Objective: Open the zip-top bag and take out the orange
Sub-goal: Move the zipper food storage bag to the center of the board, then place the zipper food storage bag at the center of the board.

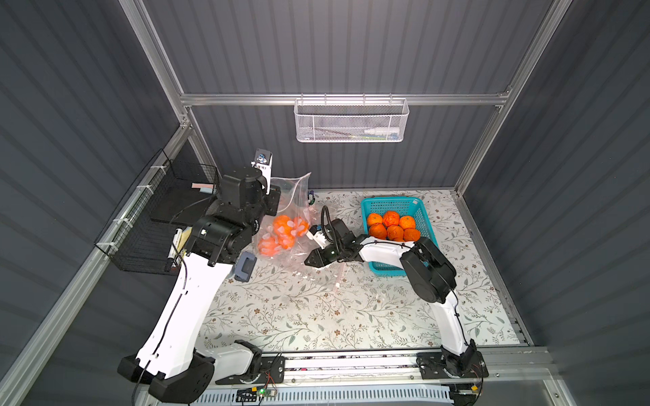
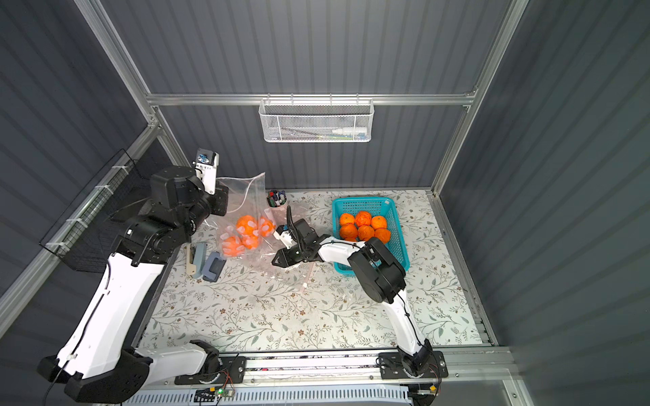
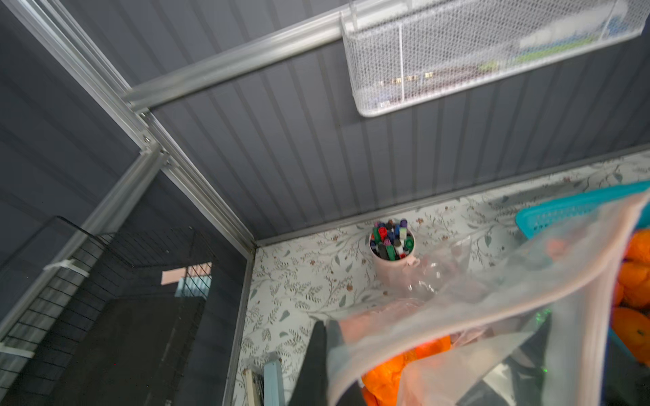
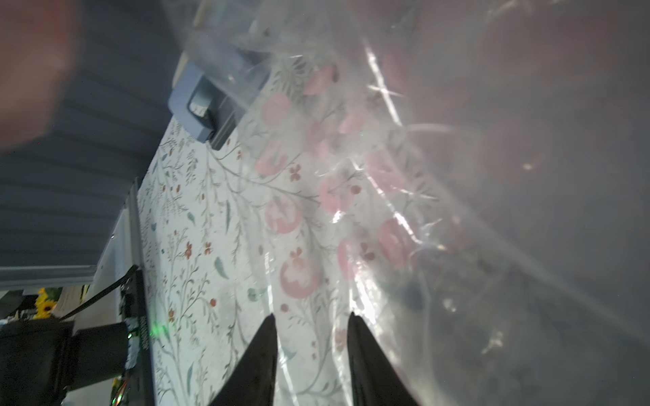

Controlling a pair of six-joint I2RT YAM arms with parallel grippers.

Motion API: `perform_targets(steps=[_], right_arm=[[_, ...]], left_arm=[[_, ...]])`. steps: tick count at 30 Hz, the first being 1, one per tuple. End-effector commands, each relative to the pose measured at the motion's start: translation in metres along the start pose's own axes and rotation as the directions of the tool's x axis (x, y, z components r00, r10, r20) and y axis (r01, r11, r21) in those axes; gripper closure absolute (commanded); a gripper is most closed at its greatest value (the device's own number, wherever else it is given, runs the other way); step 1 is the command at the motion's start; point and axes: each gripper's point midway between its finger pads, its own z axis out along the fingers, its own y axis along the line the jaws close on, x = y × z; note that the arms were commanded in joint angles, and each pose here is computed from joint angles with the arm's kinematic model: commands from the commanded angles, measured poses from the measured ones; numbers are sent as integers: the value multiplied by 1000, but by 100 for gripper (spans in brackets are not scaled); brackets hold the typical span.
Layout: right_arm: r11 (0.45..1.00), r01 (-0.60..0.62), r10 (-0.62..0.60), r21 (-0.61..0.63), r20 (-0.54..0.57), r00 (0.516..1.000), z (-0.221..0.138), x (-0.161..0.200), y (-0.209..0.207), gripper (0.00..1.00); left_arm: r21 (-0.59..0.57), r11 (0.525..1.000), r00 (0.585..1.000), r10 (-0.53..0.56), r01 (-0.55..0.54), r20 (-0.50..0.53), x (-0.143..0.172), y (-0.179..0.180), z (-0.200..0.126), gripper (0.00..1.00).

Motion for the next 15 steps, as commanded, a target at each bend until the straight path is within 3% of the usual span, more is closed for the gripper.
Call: perform_targets(steps=[1,6,9,10,13,15], right_arm=[[996,72,-69,-57,65,996,-32,-20,38,63],[999,-9,5,36,111,994,-82,-18,27,63],[994,-96,88,55,145,986,-115,-9,10,63],[993,-112,103,46,159,982,-128,-5,9,64],[997,-72,62,42,205,977,-162,4,24,63],[998,-46,37,34,223,974,-184,9,44,63]], left_arm=[[10,997,997,-72,73,-23,18,-7,11,100],[229,963,989,-125,141,-84,60,-65,39,100],[407,887,972,-157,217,-174,96,-110,43,100],[461,847,961,-187,263,-205,107,-125,42,100],[633,668,920,-253,390,-300,124,-170,26,100],[662,607,897,-262,440,-356,135,-187,15,100]])
